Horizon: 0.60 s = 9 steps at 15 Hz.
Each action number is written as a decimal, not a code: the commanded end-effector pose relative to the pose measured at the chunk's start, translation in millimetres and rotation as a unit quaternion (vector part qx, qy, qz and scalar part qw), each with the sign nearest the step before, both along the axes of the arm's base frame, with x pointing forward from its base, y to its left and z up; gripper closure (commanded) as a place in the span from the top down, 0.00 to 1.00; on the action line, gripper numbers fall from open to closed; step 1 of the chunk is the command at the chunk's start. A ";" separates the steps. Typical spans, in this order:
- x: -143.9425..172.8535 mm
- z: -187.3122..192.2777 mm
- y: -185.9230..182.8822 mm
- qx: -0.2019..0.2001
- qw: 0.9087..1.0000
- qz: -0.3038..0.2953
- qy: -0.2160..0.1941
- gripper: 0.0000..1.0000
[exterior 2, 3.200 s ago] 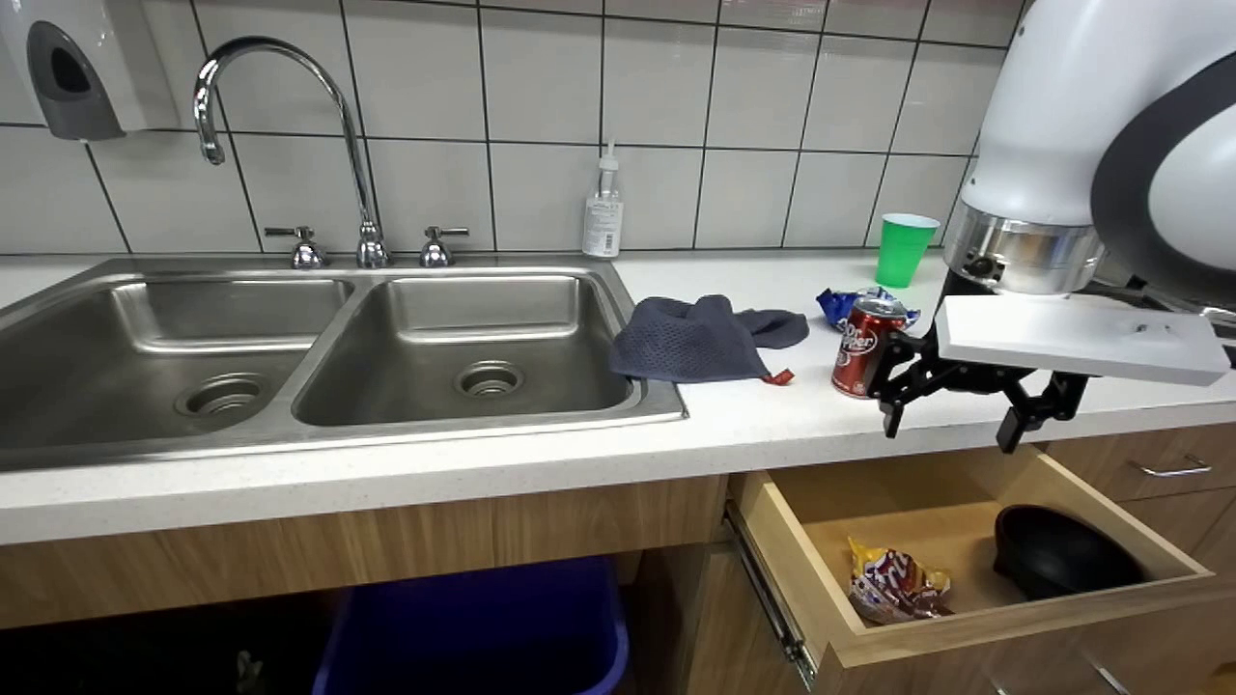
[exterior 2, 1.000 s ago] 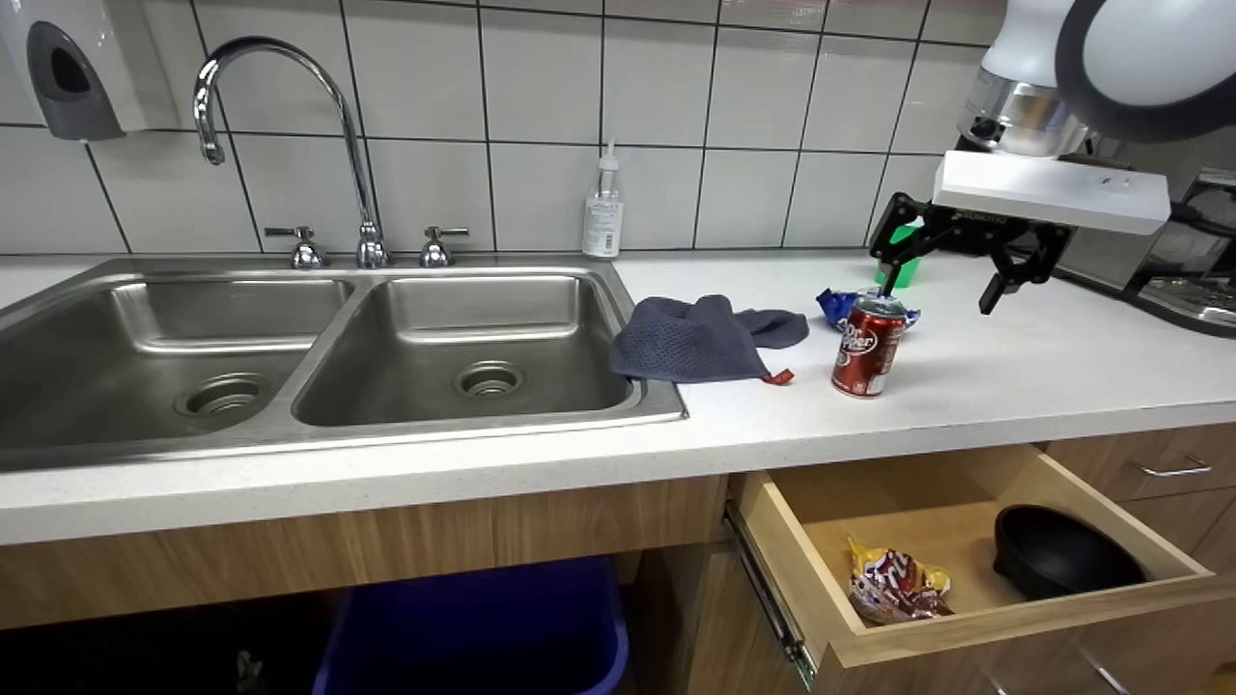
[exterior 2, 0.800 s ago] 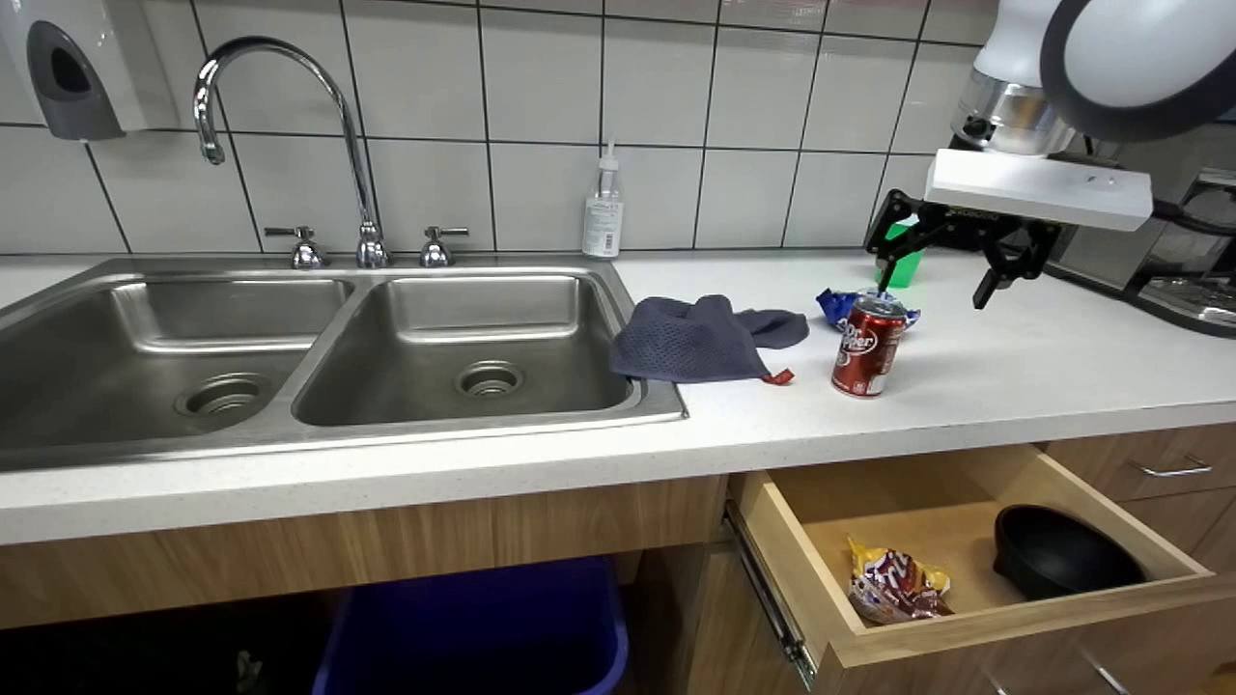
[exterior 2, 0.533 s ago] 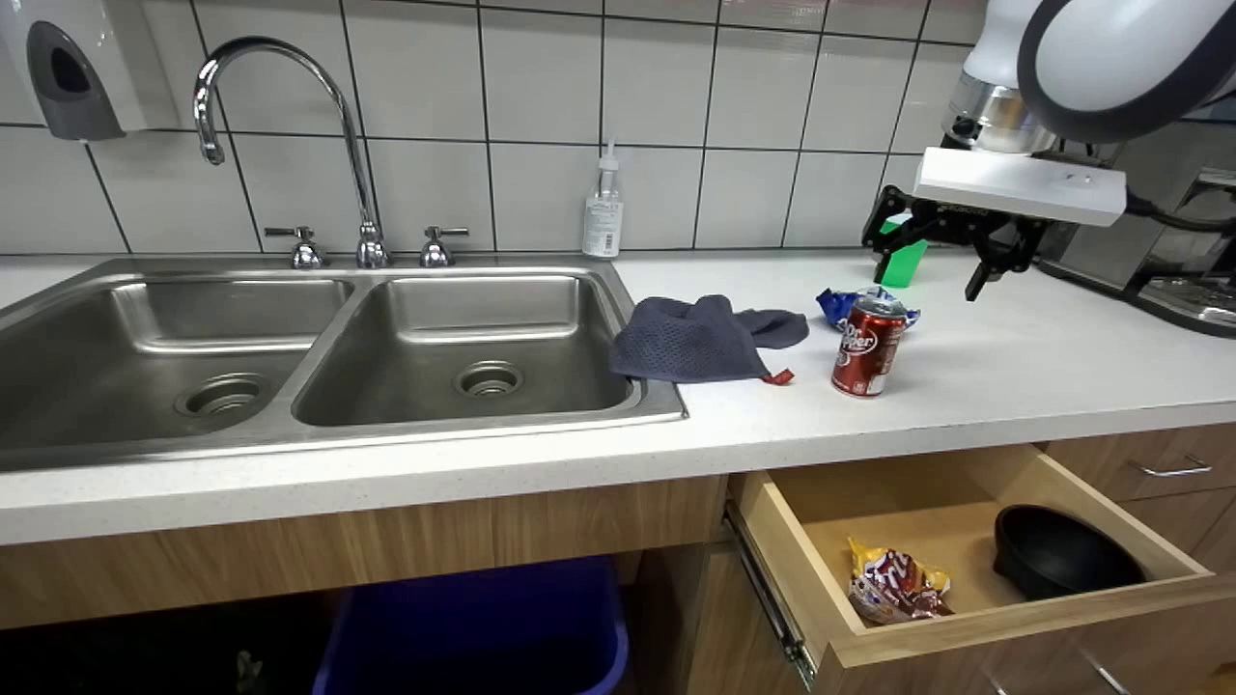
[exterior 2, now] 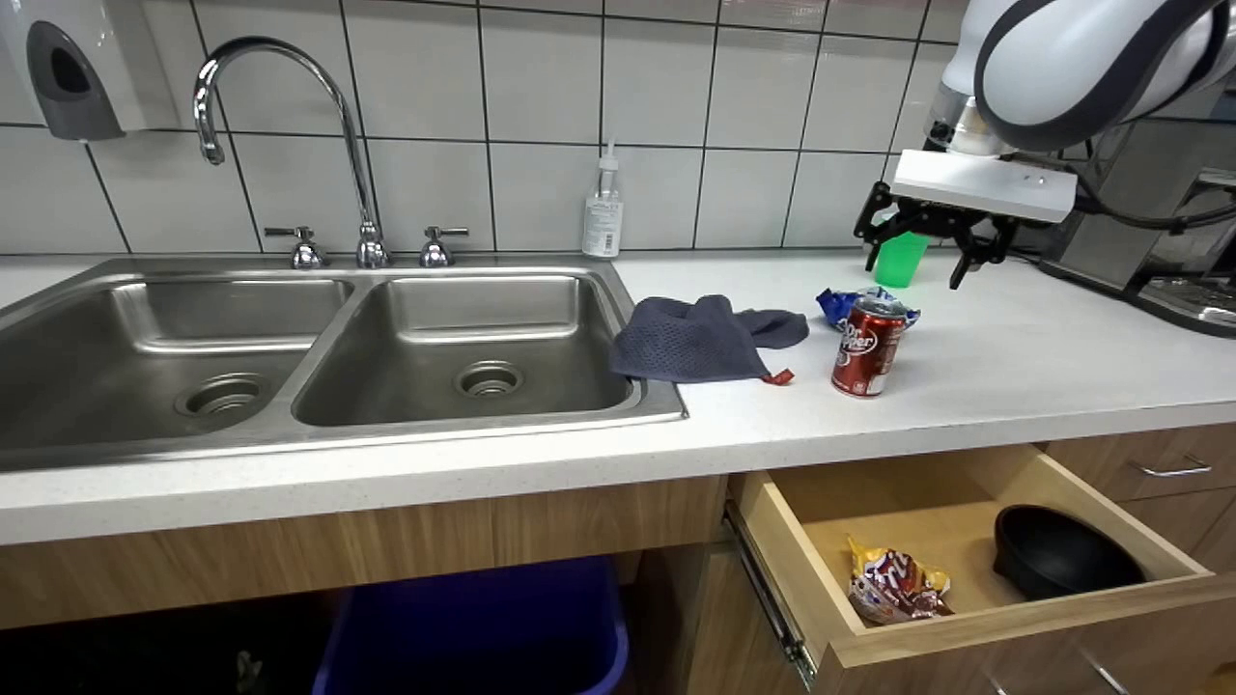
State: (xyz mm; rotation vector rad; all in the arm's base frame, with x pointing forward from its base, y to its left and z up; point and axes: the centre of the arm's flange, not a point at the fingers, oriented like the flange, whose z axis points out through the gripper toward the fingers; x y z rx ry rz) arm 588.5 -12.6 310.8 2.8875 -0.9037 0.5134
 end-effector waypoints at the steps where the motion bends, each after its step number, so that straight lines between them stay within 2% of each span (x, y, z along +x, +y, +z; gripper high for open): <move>1: 34.6 -4.0 -4.2 -0.005 1.000 -0.026 -0.003 1.00; 9: 67.8 -16.8 -4.0 0.002 0.999 -0.052 -0.010 1.00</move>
